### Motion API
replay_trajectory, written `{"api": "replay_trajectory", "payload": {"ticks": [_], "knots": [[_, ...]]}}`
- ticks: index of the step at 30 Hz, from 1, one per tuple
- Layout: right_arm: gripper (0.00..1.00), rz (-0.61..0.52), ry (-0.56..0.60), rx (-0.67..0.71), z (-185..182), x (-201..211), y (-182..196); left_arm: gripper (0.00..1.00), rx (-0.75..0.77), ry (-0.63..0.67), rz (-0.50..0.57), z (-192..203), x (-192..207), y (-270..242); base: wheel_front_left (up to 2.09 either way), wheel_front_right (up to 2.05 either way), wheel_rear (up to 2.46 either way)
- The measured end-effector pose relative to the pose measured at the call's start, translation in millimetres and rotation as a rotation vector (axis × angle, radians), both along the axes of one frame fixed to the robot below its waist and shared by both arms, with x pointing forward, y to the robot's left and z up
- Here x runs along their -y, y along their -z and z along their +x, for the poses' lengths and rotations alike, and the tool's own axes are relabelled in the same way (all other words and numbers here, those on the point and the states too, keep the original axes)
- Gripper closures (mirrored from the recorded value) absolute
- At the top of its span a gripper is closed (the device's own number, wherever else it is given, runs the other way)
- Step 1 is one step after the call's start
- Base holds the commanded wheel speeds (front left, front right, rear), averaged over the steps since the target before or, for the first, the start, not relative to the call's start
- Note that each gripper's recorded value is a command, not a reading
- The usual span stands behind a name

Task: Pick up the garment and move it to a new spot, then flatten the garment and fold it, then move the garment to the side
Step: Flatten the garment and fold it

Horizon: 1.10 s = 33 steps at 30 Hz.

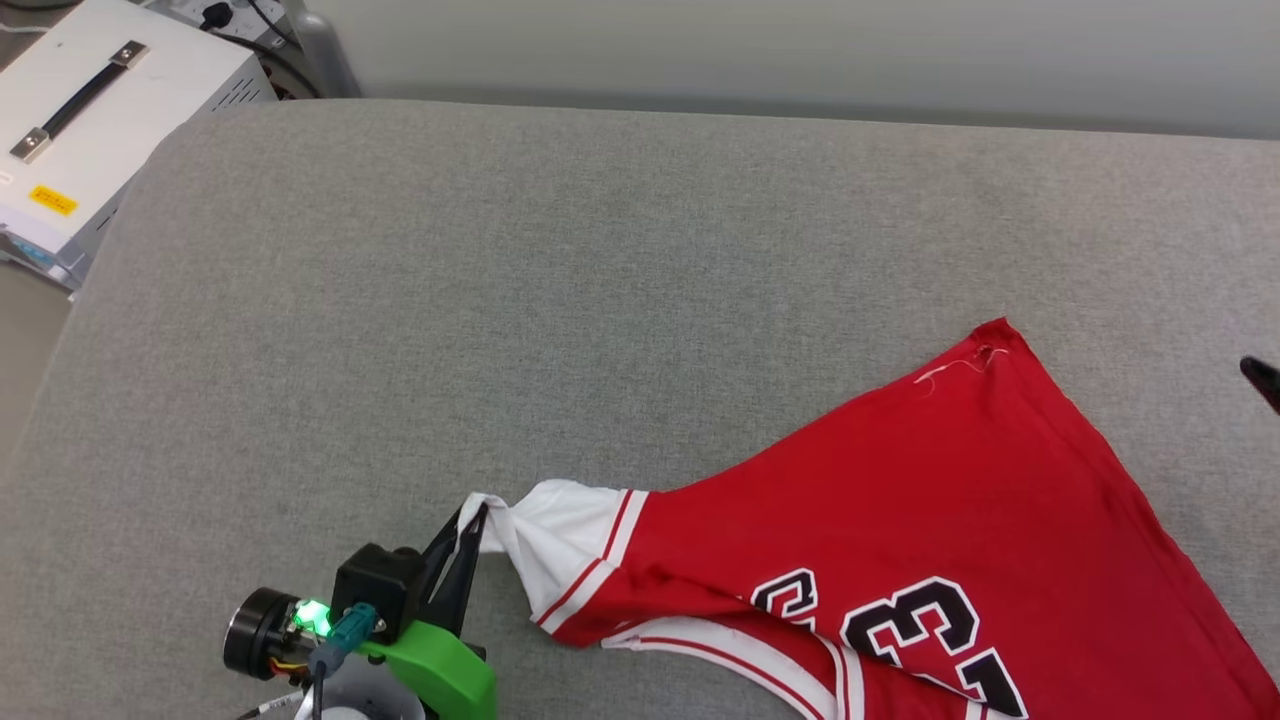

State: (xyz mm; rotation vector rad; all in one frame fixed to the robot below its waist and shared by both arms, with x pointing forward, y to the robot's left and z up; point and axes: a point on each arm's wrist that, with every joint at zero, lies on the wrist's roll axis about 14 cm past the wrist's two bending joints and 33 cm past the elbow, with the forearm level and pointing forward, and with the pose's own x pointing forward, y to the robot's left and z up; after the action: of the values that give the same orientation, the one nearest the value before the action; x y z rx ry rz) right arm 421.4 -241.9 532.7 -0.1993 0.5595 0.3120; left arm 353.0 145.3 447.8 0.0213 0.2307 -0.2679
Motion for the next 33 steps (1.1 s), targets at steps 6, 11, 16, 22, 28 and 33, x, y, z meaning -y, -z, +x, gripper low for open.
{"api": "replay_trajectory", "payload": {"ticks": [6,11,16,22,28,33], "knots": [[0.0,-0.044,-0.094,-0.001,45,-35,-16,1.0,0.008,-0.005,-0.006,11,1,-1,0.0,0.0,0.0],[0.0,-0.063,-0.119,-0.133,73,-58,15,1.0,0.012,-0.007,-0.002,20,0,2,0.0,0.0,0.0],[0.0,-0.074,-0.113,-0.277,88,-71,60,1.0,0.009,-0.013,-0.011,26,1,5,0.0,0.0,0.0],[0.0,-0.079,-0.12,-0.433,86,-84,122,1.0,-0.013,-0.034,-0.009,31,-5,16,0.0,0.0,0.0],[0.0,-0.112,-0.165,-0.533,69,-92,163,1.0,-0.041,-0.05,-0.002,29,-12,26,0.0,0.0,0.0],[1.0,-0.084,-0.174,-0.508,65,-94,165,1.0,-0.038,-0.046,0.0,30,-11,27,0.0,0.0,0.0]]}}
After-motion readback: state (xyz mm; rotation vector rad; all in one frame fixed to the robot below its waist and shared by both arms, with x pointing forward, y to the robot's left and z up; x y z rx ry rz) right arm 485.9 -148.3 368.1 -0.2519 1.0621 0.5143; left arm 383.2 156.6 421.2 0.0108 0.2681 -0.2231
